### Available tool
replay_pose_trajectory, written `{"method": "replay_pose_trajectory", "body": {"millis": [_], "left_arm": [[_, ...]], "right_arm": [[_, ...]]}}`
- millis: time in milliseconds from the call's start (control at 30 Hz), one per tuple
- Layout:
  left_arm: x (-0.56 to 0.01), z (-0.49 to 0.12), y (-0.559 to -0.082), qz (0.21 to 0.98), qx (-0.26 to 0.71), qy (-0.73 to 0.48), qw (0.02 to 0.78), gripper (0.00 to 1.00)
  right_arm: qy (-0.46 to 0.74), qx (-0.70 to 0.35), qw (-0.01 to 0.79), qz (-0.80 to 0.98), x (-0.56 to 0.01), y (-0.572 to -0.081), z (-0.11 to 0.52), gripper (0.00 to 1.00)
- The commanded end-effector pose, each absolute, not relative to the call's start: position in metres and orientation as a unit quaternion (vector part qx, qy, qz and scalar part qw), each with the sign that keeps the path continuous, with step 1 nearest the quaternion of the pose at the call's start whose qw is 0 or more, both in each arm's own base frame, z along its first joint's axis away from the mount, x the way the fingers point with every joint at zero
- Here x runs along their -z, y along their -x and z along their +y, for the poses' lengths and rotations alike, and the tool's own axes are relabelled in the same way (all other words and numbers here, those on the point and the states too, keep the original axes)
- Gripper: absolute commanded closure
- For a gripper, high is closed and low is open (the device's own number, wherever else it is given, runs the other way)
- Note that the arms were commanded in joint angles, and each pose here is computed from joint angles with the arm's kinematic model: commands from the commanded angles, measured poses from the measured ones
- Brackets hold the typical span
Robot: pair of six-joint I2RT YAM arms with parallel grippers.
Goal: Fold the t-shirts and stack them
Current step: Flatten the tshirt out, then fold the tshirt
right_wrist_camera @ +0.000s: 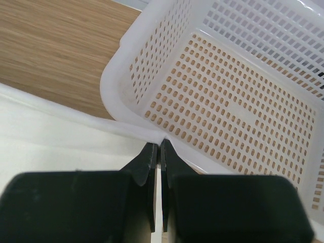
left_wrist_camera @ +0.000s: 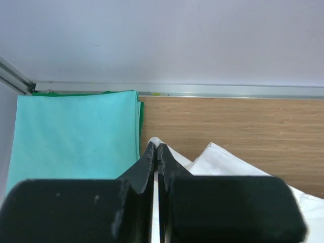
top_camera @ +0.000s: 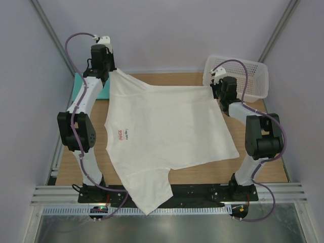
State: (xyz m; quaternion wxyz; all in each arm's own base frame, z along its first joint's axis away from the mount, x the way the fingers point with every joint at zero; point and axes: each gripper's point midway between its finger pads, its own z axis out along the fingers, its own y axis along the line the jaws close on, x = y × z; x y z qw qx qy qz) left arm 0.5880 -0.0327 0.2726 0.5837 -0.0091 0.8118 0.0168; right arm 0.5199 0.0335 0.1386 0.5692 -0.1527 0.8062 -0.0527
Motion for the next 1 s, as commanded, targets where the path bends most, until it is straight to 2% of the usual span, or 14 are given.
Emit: {"method": "replay_pose_trajectory", "body": {"millis": [0, 200, 433, 700, 967], "left_arm": [[-0.289, -0.020, -0.576, 0.808, -0.040, 0.018, 0.587, 1.00], [-0.289, -0.029, -0.560, 0.829, -0.006, 0.033, 0.558, 1.00], [-0.268, -0.046, -0.514, 0.858, 0.039, 0.081, 0.506, 1.00], [-0.258, -0.056, -0.431, 0.865, 0.041, 0.137, 0.480, 1.00], [-0.231, -0.068, -0.359, 0.878, 0.073, 0.166, 0.444, 1.00]], "right_arm": [[0.147, 0.047, 0.607, 0.779, -0.173, -0.534, 0.038, 0.98], [0.146, 0.030, 0.580, 0.801, -0.165, -0.537, 0.043, 0.98], [0.107, 0.022, 0.547, 0.830, -0.159, -0.528, 0.038, 0.96], [0.076, -0.005, 0.517, 0.852, -0.146, -0.506, 0.041, 0.96], [0.052, 0.017, 0.501, 0.864, -0.142, -0.495, 0.030, 0.98]]}}
